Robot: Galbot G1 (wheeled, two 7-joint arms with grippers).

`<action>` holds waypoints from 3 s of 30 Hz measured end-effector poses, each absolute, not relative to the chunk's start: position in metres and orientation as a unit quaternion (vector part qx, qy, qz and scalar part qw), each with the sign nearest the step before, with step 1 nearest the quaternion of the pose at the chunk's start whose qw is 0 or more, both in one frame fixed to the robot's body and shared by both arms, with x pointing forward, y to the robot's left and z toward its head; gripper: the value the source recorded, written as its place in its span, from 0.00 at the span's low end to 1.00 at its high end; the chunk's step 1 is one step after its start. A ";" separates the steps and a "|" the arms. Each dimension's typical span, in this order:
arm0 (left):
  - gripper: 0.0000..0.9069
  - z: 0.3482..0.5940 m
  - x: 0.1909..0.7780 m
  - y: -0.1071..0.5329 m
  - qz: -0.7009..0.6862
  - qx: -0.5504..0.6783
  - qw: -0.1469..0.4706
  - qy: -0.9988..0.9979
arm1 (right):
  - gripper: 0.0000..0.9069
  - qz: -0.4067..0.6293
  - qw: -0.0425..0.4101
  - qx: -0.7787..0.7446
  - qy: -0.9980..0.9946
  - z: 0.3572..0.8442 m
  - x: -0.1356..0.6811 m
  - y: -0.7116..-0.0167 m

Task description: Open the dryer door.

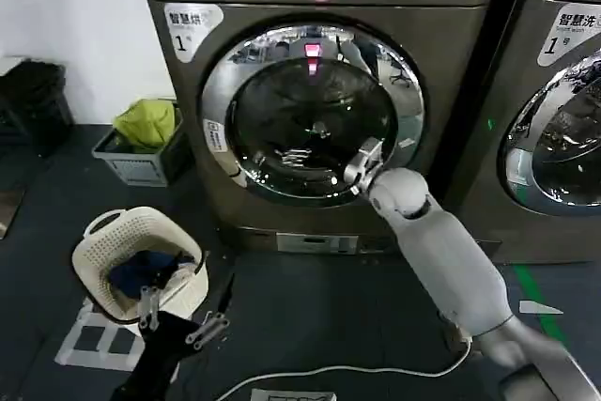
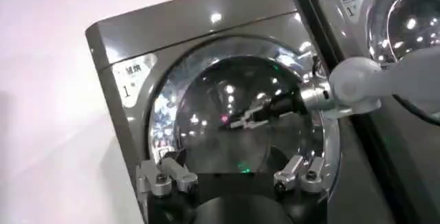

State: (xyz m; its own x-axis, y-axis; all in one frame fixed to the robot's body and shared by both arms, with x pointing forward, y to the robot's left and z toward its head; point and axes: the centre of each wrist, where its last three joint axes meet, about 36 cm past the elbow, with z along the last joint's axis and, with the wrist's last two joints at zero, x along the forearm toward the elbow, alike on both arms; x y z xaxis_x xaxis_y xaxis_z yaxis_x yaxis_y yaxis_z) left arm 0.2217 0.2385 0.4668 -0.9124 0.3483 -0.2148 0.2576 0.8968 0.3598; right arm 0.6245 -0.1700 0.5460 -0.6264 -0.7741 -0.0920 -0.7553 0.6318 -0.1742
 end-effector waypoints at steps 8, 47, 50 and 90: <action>1.00 0.467 0.222 0.238 0.164 0.158 0.138 0.964 | 1.00 -0.058 0.072 -0.423 0.901 0.544 0.626 -0.153; 1.00 0.468 0.223 0.238 0.162 0.155 0.146 0.964 | 1.00 -0.072 0.044 -0.439 0.894 0.538 0.645 -0.076; 1.00 0.469 0.223 0.238 0.162 0.155 0.148 0.963 | 1.00 -0.073 0.044 -0.440 0.894 0.540 0.646 -0.070; 1.00 0.463 0.227 0.243 0.159 0.151 0.145 0.965 | 1.00 -0.032 0.037 -0.609 0.792 0.543 0.640 -0.105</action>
